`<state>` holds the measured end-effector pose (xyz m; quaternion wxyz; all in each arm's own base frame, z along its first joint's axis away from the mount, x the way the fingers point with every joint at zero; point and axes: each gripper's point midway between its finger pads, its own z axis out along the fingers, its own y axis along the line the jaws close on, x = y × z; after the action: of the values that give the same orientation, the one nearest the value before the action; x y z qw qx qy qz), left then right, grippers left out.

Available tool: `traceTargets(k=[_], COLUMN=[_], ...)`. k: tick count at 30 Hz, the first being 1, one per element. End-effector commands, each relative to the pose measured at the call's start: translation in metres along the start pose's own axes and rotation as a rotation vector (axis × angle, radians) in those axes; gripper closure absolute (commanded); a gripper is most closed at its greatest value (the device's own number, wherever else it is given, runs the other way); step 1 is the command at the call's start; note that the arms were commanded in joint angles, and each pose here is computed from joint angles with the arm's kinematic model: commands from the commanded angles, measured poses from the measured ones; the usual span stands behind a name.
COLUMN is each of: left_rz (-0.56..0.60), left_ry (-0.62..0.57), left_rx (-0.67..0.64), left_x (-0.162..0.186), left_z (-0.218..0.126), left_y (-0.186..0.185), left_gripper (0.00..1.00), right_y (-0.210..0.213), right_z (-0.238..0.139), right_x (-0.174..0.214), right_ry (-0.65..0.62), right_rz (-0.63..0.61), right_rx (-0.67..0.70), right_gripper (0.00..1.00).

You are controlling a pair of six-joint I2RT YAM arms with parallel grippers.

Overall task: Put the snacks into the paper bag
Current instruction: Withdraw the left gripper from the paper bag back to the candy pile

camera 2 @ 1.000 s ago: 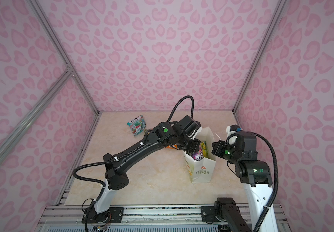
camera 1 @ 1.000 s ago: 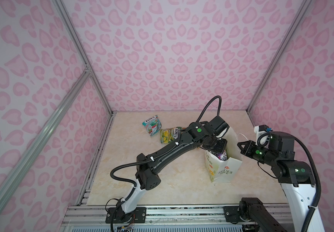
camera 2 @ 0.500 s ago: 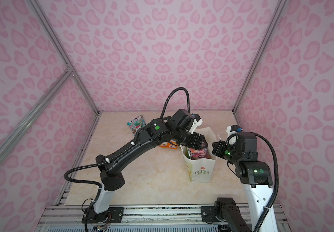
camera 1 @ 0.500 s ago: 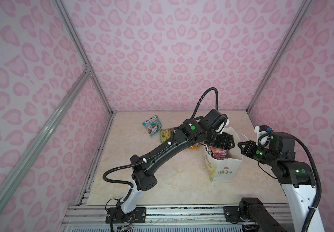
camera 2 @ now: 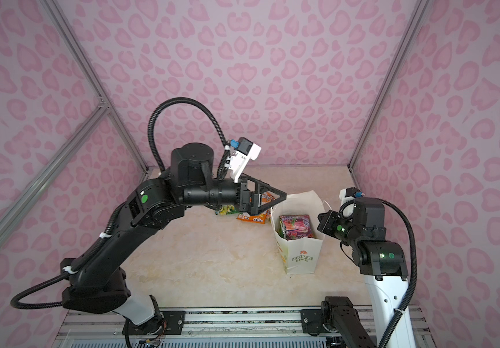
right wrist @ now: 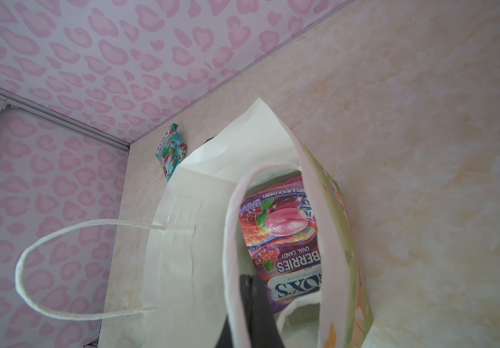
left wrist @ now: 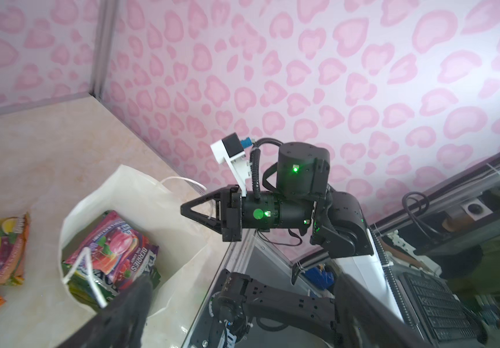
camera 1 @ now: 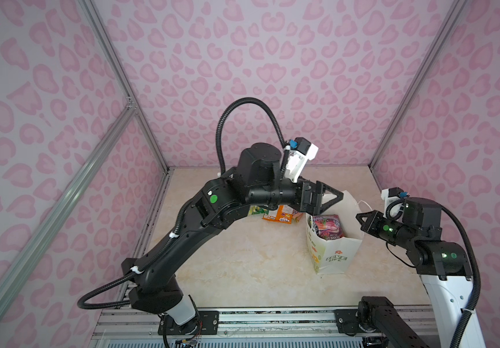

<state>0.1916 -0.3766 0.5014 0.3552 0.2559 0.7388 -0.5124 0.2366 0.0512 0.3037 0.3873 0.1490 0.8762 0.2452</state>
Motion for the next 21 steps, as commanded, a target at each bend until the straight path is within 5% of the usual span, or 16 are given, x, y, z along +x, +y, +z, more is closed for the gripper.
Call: traceTargets(k=[1,10,21], left_rz=[-0.015,-0.262,-0.551], left_ry=[-0.144,-0.186,-0.025], left_rx=[-0.090,-0.380,-0.602], left_x=[-0.021,0.030,0.135], left_z=[-0.033,-0.096,-0.090], left_y=[0.028,0.179,0.367], left_gripper=[0.03,0.03,0.01], right_y=[0.001,0.000,-0.002], right_z=[0.000,0.001,-0.002], right_x=[-0.002,-0.002,0.001], right_ry=[-0.007,-0.005,-0.002], right_rz=[-0.012,-0.008,-0.011], right_rx=[-0.004,-0.001,0.008], right_gripper=[1.00,1.00,1.00])
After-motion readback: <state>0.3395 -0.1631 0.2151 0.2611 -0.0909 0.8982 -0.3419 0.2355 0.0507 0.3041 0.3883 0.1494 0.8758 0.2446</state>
